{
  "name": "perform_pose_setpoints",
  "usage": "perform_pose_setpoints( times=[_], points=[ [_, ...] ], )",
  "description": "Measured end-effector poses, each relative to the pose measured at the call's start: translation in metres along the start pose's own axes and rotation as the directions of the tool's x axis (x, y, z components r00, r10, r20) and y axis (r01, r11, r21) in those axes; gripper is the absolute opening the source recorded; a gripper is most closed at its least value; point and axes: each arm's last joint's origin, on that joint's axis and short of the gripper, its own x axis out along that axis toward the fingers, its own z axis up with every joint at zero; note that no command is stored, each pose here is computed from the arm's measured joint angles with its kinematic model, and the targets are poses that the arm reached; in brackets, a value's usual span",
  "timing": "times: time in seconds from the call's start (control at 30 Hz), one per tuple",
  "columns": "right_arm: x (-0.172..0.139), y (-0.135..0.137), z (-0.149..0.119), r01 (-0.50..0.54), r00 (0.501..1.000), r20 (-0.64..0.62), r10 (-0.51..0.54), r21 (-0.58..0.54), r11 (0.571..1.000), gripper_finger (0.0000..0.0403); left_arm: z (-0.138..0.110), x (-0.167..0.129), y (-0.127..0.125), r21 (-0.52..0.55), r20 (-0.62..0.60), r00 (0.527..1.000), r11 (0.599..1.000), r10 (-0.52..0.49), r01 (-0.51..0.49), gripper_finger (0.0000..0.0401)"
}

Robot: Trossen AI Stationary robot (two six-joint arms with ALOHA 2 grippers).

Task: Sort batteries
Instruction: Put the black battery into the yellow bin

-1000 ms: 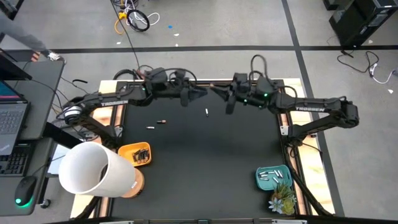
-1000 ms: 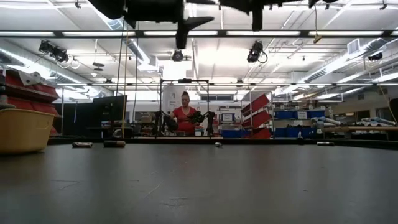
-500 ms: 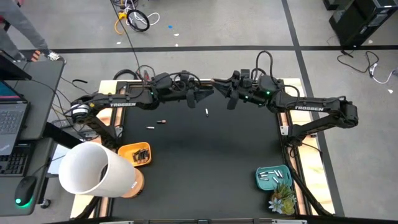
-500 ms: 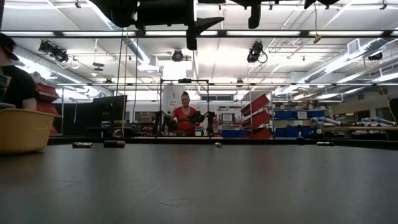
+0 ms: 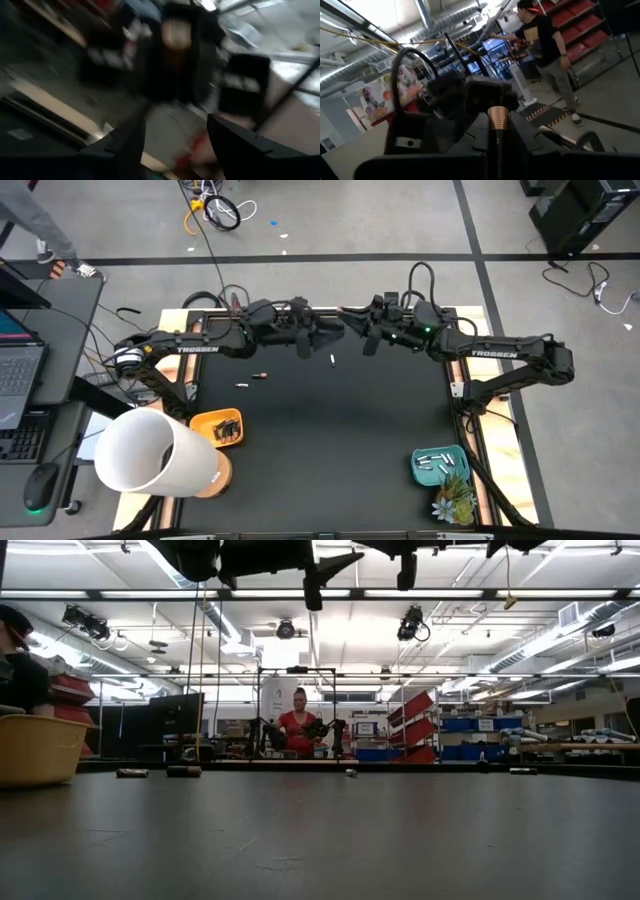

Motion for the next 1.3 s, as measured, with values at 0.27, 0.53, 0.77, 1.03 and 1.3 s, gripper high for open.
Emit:
perform_pose_setpoints(
  times=[0.27, 0.53, 0.77, 1.03, 1.3],
  points=[
    [0.011, 0.022, 0.010, -0.083, 0.961, -0.271, 0.054, -0.098, 0.992, 0.0033, 0.007, -0.021, -0.008, -0.263, -0.308, 0.937, 0.961, -0.166, 0.084, 0.0213],
    [0.027, 0.041, -0.002, -0.203, 0.930, -0.335, 0.149, -0.132, 0.970, 0.0033, 0.020, -0.086, -0.035, -0.009, -0.446, 0.874, 0.976, 0.192, -0.219, 0.0190],
    [0.052, 0.045, -0.058, -0.229, 0.874, -0.455, 0.170, -0.076, 0.971, 0.0033, 0.023, -0.133, -0.058, 0.147, -0.486, 0.786, 0.922, 0.382, -0.358, 0.0178],
    [0.087, 0.039, -0.105, -0.222, 0.844, -0.513, 0.155, -0.071, 0.973, 0.0033, 0.024, -0.181, -0.083, 0.239, -0.488, 0.719, 0.868, 0.495, -0.435, 0.0172],
    [0.133, 0.060, -0.134, -0.357, 0.777, -0.578, 0.249, -0.079, 0.931, 0.0033, 0.026, -0.214, -0.098, 0.192, -0.431, 0.689, 0.806, 0.582, -0.561, 0.0171]
  ],
)
